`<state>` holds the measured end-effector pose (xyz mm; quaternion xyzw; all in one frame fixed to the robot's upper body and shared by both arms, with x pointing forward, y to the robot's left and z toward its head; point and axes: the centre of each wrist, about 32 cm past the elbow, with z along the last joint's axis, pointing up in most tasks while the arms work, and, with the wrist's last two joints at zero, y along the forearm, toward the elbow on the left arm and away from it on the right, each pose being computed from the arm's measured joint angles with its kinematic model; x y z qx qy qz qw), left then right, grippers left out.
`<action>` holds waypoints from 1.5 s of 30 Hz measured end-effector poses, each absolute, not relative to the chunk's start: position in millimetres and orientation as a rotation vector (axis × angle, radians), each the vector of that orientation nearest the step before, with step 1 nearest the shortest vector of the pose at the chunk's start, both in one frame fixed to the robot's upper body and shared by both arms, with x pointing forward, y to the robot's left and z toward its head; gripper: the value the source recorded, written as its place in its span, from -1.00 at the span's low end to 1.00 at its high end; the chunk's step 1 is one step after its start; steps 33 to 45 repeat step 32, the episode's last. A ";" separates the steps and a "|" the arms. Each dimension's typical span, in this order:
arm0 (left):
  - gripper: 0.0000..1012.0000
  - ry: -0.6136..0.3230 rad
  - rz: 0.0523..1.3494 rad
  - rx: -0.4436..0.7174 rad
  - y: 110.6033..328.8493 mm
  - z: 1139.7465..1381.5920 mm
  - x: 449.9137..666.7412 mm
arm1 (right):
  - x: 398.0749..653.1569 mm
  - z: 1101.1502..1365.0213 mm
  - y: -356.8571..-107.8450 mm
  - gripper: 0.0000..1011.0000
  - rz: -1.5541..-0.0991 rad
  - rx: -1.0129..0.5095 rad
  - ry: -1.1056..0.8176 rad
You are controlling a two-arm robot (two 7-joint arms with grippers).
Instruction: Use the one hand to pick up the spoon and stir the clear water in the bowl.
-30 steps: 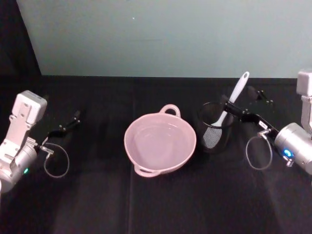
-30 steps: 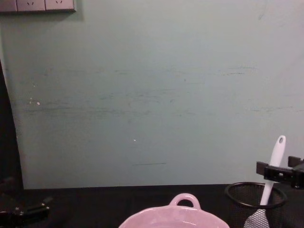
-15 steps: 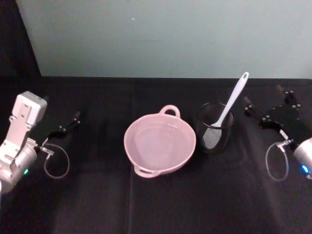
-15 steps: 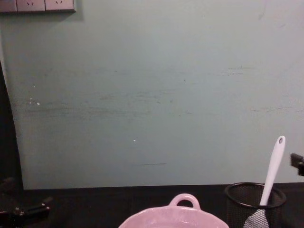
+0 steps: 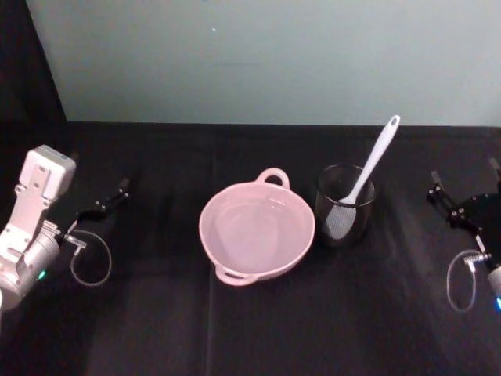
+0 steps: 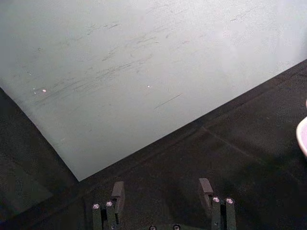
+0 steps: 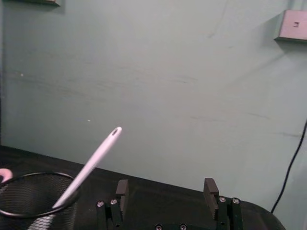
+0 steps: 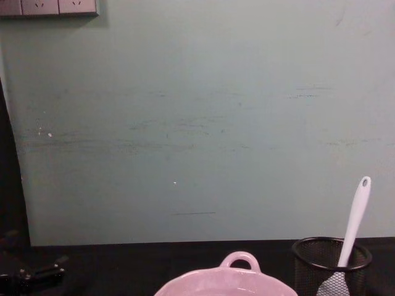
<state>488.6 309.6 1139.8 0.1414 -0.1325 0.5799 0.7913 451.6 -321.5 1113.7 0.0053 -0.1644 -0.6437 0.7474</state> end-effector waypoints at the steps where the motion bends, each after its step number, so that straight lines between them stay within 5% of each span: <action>1: 1.00 -0.285 1.248 0.304 309.7 1139.8 488.6 | 452.3 1109.9 -322.3 0.98 -1.415 0.015 -0.361; 45: 1.00 -0.285 1.248 0.304 309.7 1139.8 488.6 | 458.4 1100.5 -322.8 0.98 -1.431 0.022 -0.316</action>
